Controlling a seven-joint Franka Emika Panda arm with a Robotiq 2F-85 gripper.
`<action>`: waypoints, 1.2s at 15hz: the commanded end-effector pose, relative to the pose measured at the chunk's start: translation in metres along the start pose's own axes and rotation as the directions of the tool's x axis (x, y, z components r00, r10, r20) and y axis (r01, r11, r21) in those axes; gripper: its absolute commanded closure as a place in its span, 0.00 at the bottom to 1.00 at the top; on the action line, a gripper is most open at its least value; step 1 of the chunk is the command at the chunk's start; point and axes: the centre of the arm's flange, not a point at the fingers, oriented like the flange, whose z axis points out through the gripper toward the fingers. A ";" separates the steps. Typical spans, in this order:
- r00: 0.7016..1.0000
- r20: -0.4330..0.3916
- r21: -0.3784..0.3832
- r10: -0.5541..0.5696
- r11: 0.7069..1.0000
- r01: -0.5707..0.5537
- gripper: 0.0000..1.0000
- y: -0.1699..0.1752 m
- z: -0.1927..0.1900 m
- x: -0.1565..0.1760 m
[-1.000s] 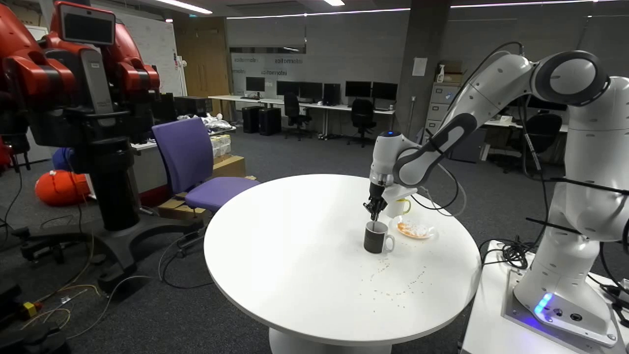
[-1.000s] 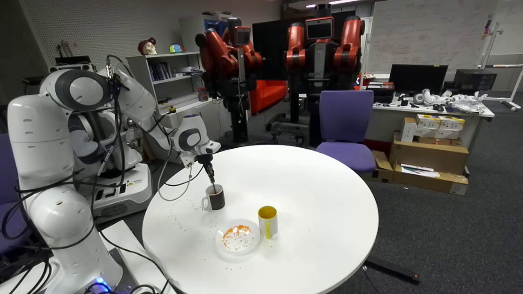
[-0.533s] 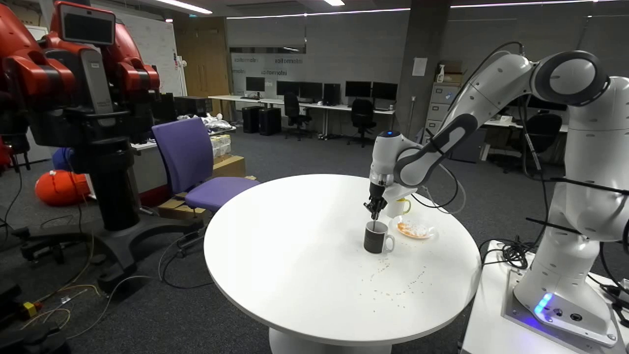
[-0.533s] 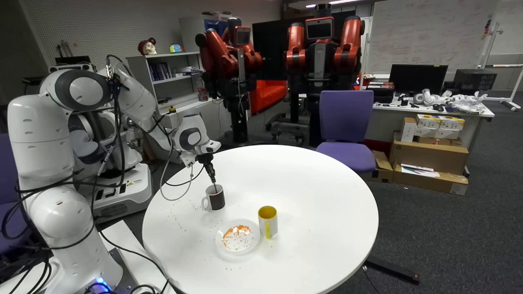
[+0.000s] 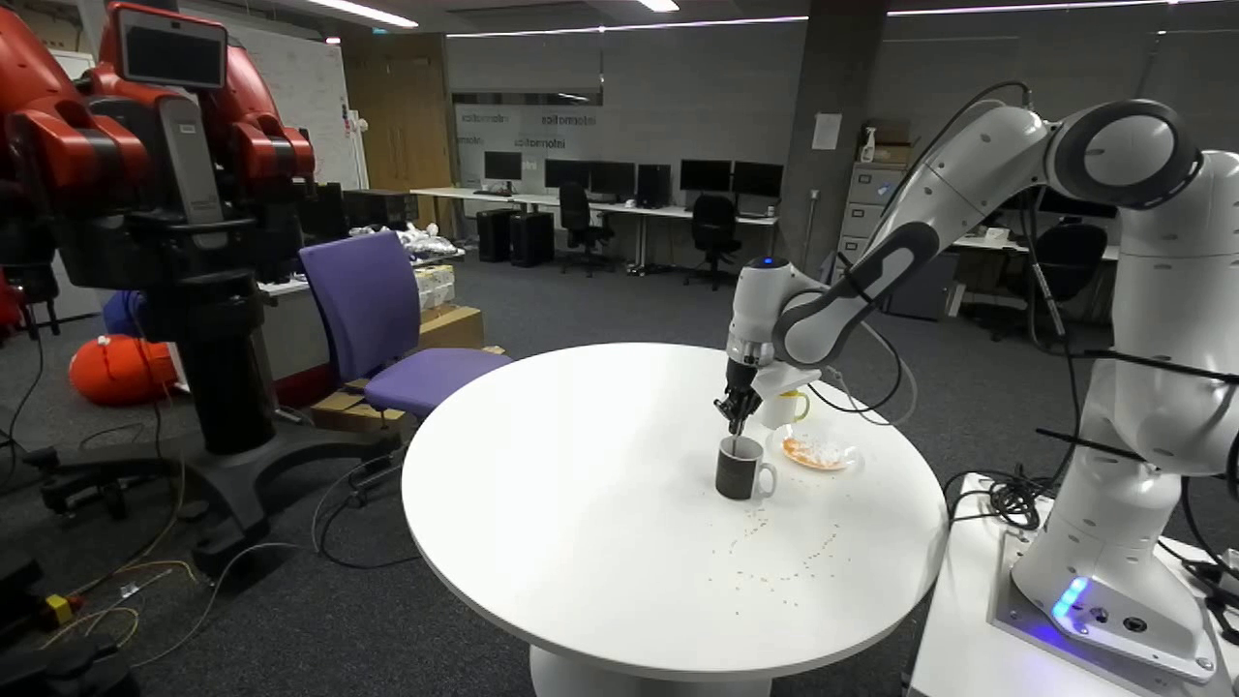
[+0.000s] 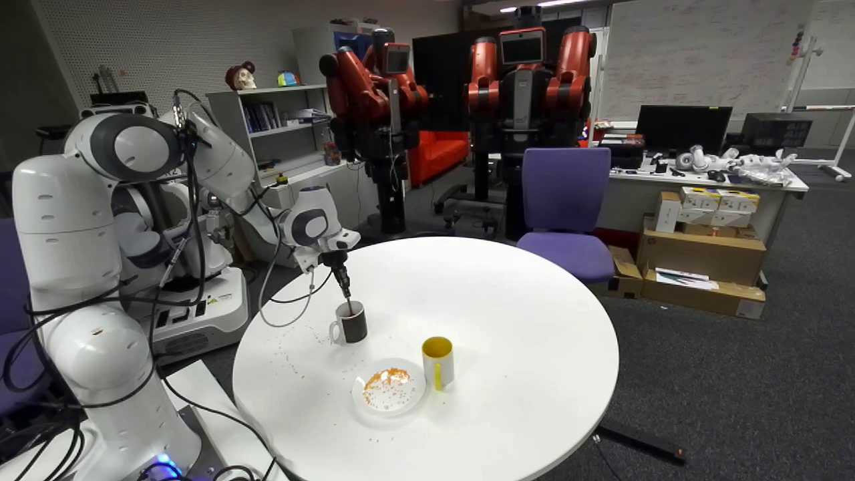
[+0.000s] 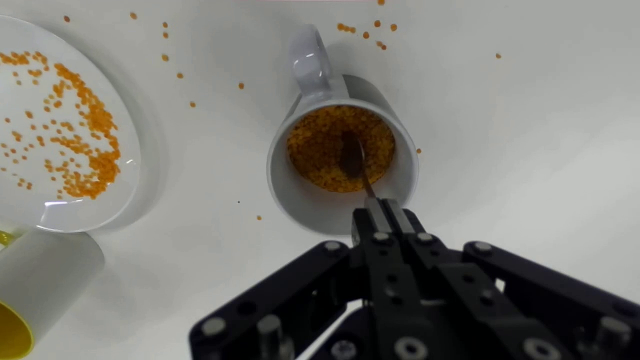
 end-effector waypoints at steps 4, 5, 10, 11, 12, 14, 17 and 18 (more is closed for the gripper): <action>0.999 0.018 -0.043 -0.041 0.998 0.041 0.99 -0.004 -0.005 0.002; 0.999 0.030 -0.039 -0.045 0.998 0.046 0.99 -0.004 -0.006 0.001; 0.996 0.063 -0.042 -0.069 0.997 0.071 0.99 -0.007 -0.008 -0.001; 0.996 0.059 -0.052 -0.068 0.996 0.071 0.99 -0.006 -0.009 0.000; 0.997 0.047 -0.070 -0.064 0.995 0.067 0.99 -0.005 -0.010 0.001; 0.997 0.033 -0.104 -0.070 0.992 0.073 0.99 -0.002 -0.011 0.003; 0.996 0.031 -0.162 -0.088 0.982 0.091 0.99 0.002 -0.011 0.005; 0.994 0.045 -0.175 -0.101 0.979 0.107 0.99 0.002 -0.010 0.005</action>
